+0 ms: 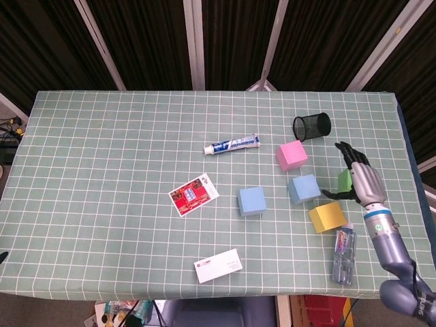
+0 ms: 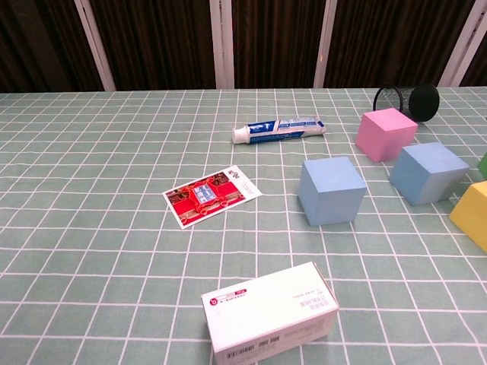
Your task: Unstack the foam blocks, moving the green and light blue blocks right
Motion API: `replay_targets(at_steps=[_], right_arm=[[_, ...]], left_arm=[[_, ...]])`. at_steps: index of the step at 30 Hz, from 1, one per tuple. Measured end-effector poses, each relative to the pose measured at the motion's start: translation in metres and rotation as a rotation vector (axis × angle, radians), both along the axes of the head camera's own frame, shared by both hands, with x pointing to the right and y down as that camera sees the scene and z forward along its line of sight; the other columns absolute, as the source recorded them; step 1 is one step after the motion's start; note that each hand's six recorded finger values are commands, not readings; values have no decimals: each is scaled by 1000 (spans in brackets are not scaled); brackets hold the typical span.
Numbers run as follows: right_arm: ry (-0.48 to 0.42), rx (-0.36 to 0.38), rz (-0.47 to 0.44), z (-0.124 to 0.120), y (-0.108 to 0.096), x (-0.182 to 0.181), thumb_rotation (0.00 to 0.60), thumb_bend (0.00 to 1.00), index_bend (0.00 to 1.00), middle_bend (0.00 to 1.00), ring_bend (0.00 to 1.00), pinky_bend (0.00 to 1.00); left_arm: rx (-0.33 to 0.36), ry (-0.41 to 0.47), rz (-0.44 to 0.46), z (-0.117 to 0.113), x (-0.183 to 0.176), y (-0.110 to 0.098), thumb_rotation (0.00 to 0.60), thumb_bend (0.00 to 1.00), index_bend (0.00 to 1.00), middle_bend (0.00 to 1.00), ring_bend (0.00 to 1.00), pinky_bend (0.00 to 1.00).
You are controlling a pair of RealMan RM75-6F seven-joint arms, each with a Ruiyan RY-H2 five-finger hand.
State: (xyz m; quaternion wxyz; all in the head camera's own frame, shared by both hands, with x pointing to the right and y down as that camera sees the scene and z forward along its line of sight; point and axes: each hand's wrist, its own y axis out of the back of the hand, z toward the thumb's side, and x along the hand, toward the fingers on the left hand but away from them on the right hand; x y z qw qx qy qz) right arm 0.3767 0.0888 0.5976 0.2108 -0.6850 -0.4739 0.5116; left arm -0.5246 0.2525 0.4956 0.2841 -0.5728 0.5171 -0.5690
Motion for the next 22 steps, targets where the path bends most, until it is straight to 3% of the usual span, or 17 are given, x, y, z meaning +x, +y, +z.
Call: replay_targets(at_steps=[4, 9, 15, 22], right_arm=[[42, 104, -12, -31, 24, 16, 600, 153, 55, 34, 93, 0], [96, 215, -64, -62, 74, 28, 600, 153, 65, 36, 93, 0], [177, 202, -149, -59, 135, 34, 600, 153, 65, 31, 91, 0], [230, 215, -160, -61, 149, 37, 600, 153, 65, 28, 91, 0]], left_arm=[[-4, 6, 18, 2, 3, -1, 600, 183, 179, 0, 0, 0], [-4, 11, 34, 2, 4, -1, 600, 183, 180, 0, 0, 0], [8, 20, 35, -1, 3, -1, 600, 183, 179, 0, 0, 0], [39, 17, 50, -4, 3, -2, 600, 183, 179, 0, 0, 0]])
